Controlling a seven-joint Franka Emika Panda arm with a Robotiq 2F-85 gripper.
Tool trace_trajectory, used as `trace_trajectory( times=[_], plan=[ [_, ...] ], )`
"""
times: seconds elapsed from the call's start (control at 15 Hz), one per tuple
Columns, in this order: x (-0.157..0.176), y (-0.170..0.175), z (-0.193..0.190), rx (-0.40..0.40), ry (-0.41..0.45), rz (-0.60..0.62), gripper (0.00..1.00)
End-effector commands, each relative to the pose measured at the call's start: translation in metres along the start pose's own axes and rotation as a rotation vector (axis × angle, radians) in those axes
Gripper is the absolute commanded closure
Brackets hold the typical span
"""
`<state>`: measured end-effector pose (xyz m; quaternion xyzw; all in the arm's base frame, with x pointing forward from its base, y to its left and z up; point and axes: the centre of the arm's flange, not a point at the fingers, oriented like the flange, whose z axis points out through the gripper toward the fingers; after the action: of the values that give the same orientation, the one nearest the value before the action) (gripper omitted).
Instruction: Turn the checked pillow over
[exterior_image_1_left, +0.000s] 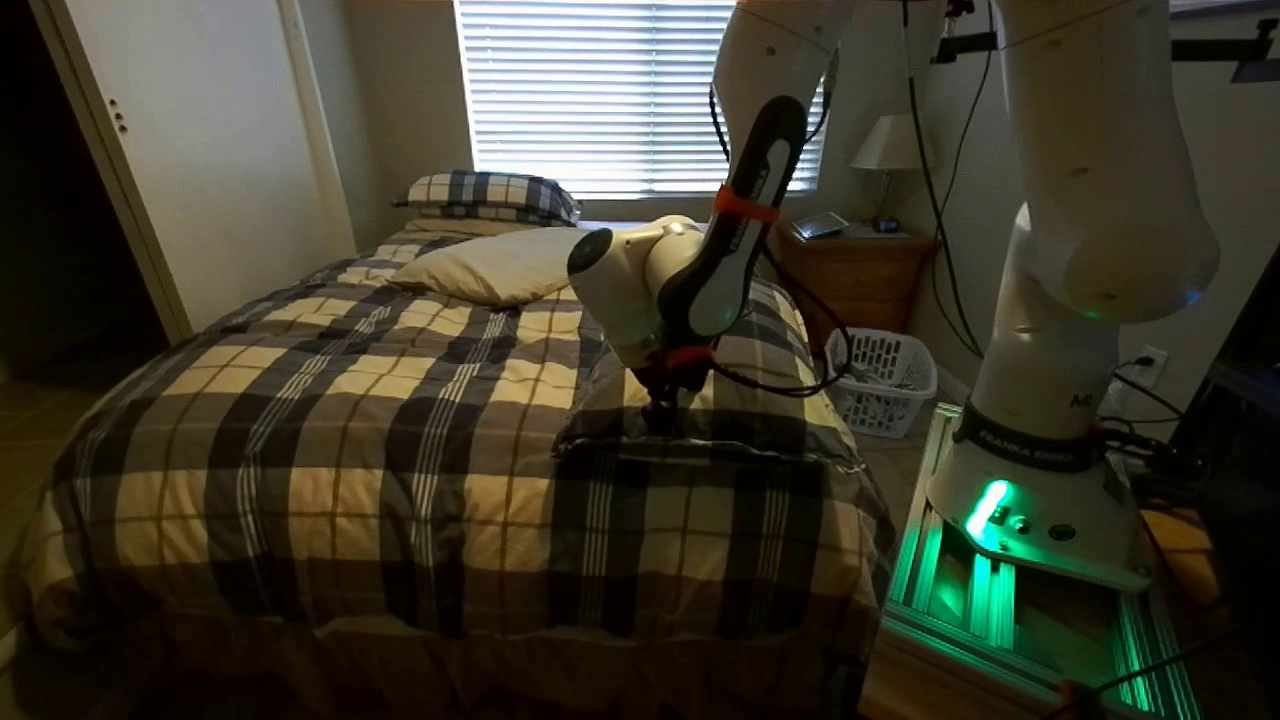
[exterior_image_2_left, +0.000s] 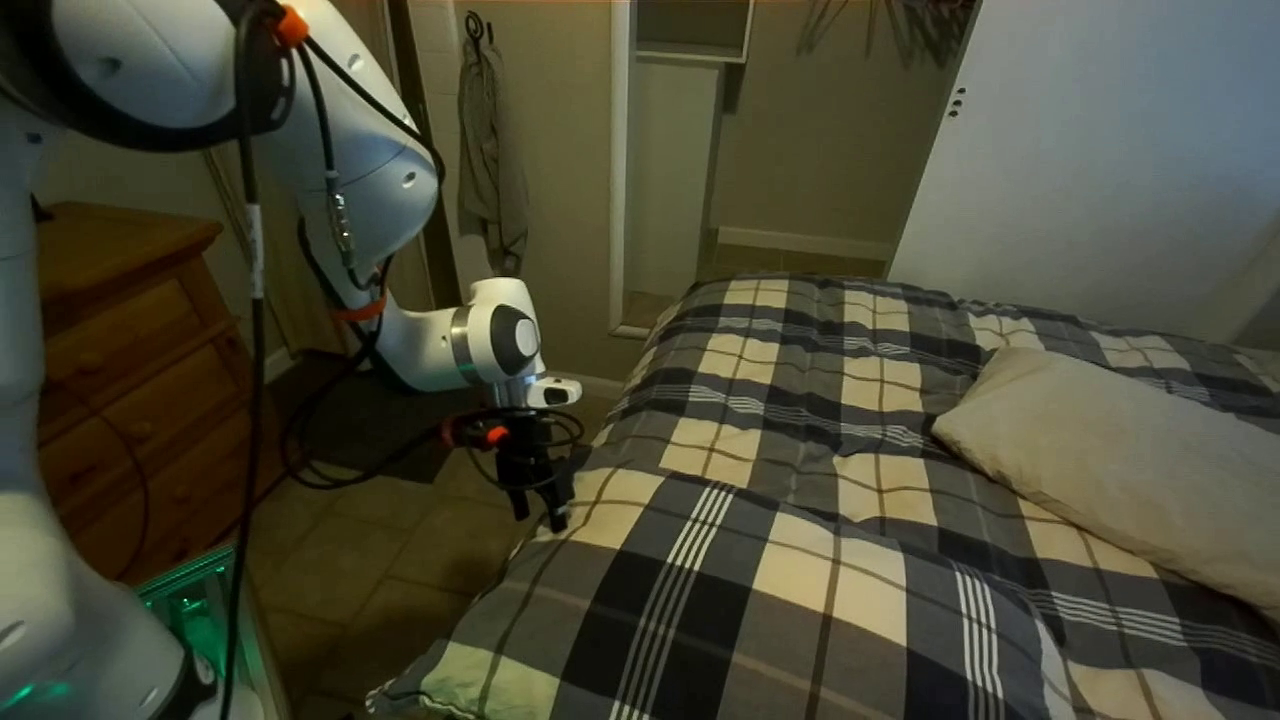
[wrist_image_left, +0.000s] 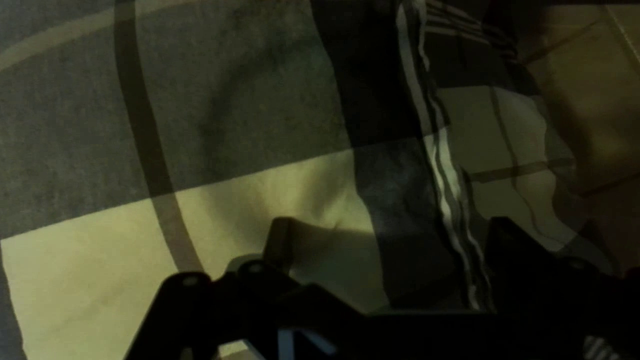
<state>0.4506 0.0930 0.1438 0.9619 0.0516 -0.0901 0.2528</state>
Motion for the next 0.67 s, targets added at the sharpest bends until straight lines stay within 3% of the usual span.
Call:
trace_trajectory(
  times=[0.0,0.53,0.6],
  plan=[
    [0.016,-0.014,0.019,-0.060,-0.019,0.001,0.00],
    [0.031,-0.031,0.047,-0.116,-0.102,-0.015,0.00],
    [0.032,-0.033,0.048,-0.124,-0.110,-0.015,0.23]
  ],
)
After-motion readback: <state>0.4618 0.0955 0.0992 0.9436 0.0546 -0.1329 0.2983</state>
